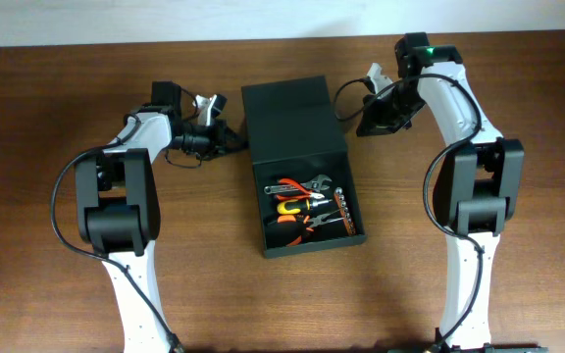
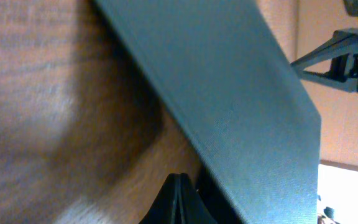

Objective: Pack container
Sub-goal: 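Move both grippers to the edges of the raised box lid, then push the lid forward with both grippers to close the box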

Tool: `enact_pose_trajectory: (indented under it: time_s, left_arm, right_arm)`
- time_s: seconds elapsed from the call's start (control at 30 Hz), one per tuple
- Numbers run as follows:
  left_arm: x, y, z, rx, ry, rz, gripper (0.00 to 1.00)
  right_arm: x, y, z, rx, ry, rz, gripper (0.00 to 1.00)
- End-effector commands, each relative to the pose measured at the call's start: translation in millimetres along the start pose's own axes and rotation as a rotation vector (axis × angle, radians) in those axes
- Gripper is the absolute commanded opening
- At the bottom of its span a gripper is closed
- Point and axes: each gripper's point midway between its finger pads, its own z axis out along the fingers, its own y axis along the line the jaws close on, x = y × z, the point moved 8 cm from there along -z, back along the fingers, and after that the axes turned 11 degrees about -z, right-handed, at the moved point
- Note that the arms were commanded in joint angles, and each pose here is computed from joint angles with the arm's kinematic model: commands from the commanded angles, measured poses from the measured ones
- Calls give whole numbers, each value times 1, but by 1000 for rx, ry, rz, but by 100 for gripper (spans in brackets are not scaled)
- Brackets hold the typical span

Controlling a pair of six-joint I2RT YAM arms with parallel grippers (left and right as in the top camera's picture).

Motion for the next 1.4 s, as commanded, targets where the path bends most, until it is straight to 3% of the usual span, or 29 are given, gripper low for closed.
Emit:
enact_pose_trajectory:
  time_s: [0.0,0.9,1.37]
  left_arm:
    - [-2,-6,5,49,5,-12,2]
    - [5,-30,34,90,58,12,2]
    - [-22,-65,25,352,4,136,2]
  right_arm:
    - [1,2,7,-25,10,-13,4]
    - [12,4,22,-66,51,4,5]
    - [-7,28,16,-380,-129,-100,5]
